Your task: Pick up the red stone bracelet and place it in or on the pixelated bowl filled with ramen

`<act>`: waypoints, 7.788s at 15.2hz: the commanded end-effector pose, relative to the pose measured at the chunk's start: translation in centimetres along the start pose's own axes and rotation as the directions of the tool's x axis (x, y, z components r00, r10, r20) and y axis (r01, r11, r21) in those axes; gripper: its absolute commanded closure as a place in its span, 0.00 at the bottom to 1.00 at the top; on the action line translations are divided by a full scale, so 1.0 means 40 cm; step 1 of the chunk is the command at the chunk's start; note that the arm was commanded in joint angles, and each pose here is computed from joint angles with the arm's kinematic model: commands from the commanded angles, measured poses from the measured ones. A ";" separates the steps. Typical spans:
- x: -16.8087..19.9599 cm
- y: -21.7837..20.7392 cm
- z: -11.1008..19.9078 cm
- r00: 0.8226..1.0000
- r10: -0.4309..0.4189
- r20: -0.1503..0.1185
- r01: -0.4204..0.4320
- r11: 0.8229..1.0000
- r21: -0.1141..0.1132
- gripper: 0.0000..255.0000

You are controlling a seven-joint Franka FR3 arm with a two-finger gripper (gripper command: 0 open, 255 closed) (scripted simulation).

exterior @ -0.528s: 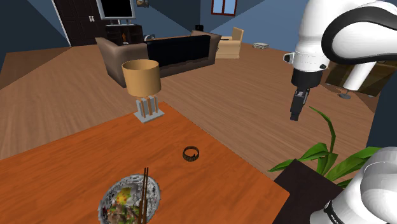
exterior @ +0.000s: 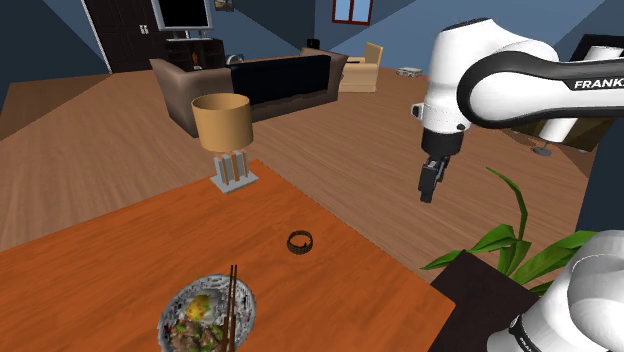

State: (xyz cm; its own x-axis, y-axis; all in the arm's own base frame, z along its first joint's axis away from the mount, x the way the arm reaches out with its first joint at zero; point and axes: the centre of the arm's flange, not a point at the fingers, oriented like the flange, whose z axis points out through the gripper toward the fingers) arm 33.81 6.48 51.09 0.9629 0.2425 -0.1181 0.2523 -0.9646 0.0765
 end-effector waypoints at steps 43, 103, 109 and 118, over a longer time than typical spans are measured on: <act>0.778 -0.420 0.528 0.996 -0.017 -0.088 0.028 0.992 0.126 0.00; 0.709 -0.880 0.061 0.996 -0.017 -0.088 0.028 0.992 0.126 1.00; 0.701 -1.077 0.042 0.996 -0.017 -0.088 0.028 0.992 0.126 1.00; 0.704 -1.209 0.095 0.996 -0.017 -0.088 0.028 0.992 0.126 1.00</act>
State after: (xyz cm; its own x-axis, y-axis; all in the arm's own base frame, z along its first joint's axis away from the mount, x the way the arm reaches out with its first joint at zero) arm 48.41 59.53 40.82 0.9632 0.2669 -0.0322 0.2651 -0.9628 -0.0515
